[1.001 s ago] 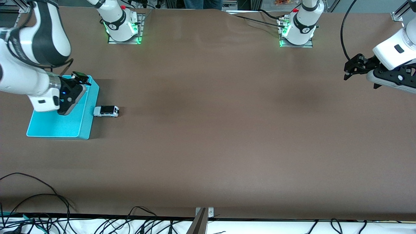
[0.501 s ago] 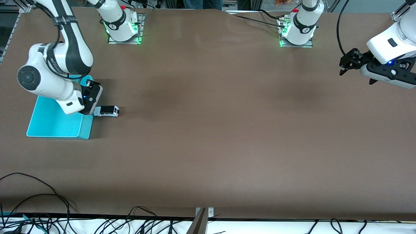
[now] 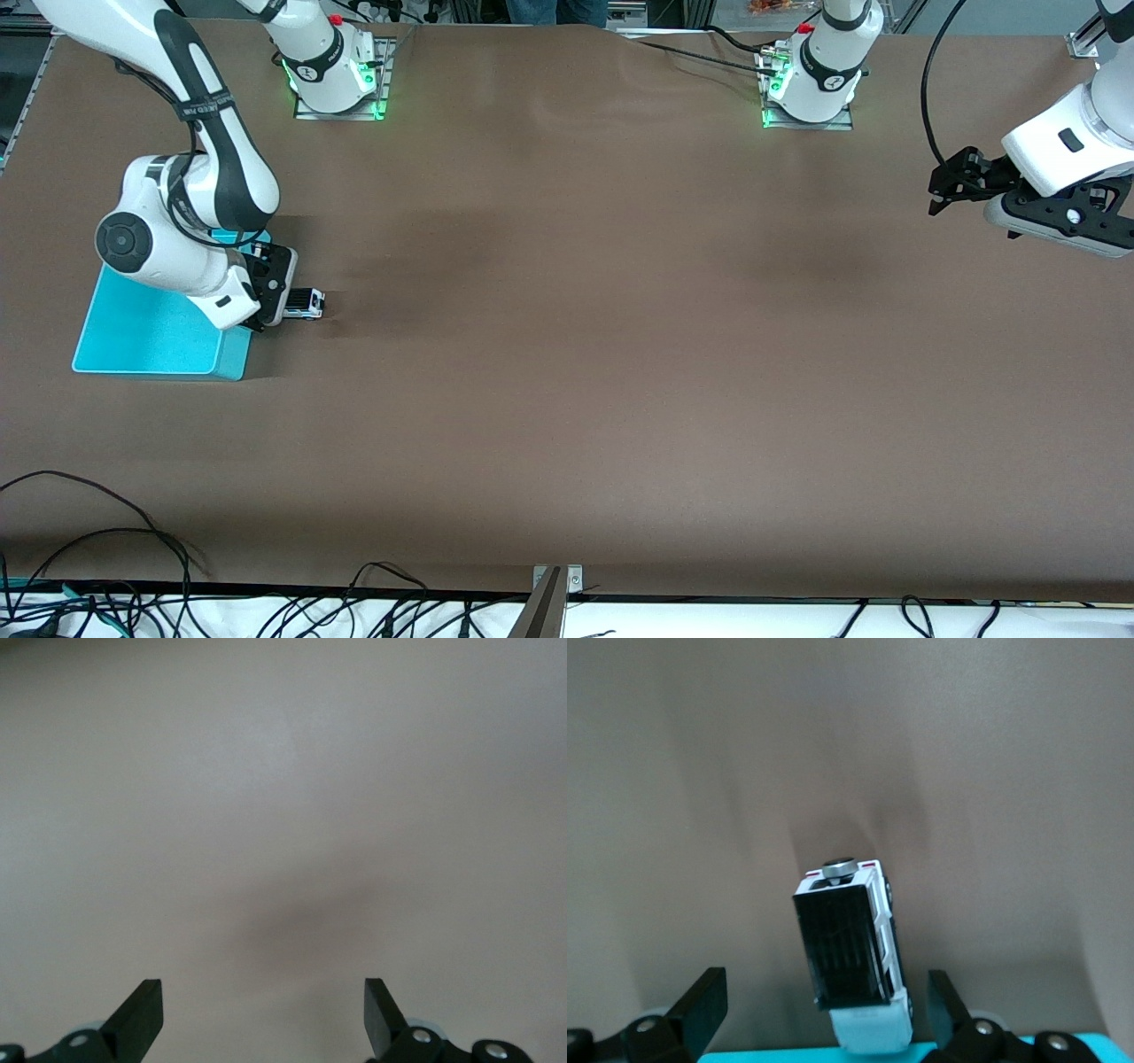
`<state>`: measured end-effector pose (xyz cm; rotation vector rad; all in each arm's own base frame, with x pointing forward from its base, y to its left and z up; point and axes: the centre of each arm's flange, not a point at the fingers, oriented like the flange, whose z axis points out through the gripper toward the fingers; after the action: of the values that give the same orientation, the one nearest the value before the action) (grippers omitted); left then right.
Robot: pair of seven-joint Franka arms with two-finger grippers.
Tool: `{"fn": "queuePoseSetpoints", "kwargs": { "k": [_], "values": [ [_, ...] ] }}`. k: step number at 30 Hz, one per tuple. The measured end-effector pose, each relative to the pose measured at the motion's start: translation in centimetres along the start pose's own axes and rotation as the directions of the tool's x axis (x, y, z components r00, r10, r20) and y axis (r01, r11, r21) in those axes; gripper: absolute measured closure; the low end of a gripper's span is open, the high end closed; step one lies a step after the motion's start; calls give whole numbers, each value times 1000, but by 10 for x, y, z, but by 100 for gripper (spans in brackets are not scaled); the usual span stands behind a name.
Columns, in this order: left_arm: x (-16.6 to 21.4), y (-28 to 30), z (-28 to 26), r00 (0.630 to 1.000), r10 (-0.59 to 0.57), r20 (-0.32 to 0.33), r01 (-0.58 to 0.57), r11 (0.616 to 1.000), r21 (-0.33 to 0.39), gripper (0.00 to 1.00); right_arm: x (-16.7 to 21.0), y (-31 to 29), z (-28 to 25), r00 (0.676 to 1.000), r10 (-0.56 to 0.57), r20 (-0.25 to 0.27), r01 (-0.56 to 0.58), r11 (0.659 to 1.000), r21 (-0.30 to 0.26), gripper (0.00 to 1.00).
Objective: Wind and store white jeep toy
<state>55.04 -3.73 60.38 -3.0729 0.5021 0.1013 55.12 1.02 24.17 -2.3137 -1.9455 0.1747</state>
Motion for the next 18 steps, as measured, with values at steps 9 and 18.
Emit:
{"fn": "queuePoseSetpoints", "kwargs": {
  "k": [9, 18],
  "values": [
    [-8, -4, -29, 1000, -12, -11, 12, 1000, 2, 0, -11, -6, 25, 999, -45, -4, 45, 999, -23, 0],
    [-4, 1, -27, 1000, 1, -2, -1, 1000, -4, 0, -21, -9, 38, 996, -84, -5, 84, 996, -21, 18]
  ]
}}
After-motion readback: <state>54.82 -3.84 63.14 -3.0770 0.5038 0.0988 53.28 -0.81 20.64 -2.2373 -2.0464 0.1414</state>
